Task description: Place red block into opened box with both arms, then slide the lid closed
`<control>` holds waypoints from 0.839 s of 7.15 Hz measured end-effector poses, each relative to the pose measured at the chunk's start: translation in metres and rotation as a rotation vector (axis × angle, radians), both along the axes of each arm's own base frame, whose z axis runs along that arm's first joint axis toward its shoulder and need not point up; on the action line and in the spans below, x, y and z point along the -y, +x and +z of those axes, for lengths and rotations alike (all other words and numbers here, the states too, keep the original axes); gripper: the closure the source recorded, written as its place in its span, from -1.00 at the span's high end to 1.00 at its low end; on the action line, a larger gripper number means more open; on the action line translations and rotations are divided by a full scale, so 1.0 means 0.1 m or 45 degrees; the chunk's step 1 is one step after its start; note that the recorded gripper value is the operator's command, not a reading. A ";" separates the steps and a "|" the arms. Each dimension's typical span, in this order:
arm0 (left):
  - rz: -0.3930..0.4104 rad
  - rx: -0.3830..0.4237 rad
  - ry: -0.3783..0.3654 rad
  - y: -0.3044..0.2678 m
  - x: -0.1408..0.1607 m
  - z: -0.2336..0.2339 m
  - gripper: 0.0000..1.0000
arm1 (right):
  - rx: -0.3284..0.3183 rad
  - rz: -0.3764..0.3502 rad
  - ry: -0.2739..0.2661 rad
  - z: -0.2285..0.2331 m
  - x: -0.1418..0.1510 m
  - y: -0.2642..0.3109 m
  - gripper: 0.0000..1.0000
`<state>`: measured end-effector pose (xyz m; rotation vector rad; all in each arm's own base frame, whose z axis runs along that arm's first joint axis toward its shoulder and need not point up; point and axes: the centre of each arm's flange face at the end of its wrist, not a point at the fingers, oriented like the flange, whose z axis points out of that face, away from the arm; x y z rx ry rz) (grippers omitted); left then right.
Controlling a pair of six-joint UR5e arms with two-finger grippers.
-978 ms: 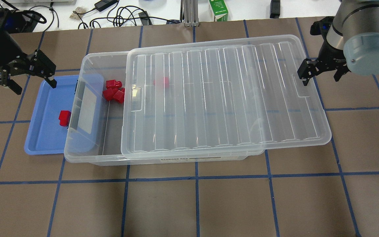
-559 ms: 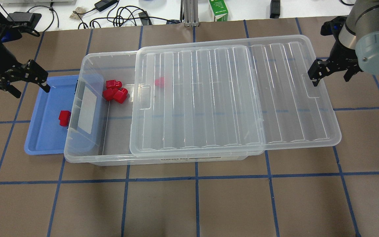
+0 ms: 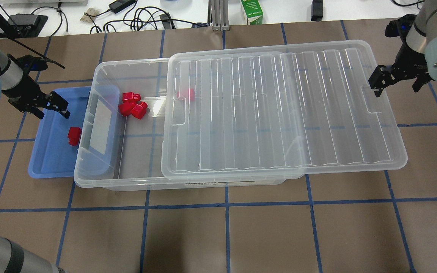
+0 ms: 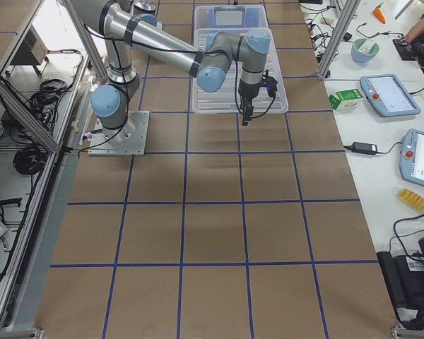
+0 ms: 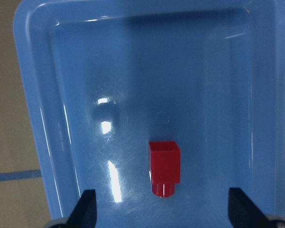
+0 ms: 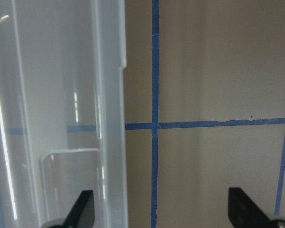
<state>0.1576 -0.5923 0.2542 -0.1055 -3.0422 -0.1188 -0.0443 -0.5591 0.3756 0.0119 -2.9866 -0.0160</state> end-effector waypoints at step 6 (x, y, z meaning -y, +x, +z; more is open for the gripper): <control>0.003 -0.032 0.080 -0.05 -0.11 -0.74 -0.76 | 0.136 -0.049 -0.115 1.30 -0.46 1.15 1.00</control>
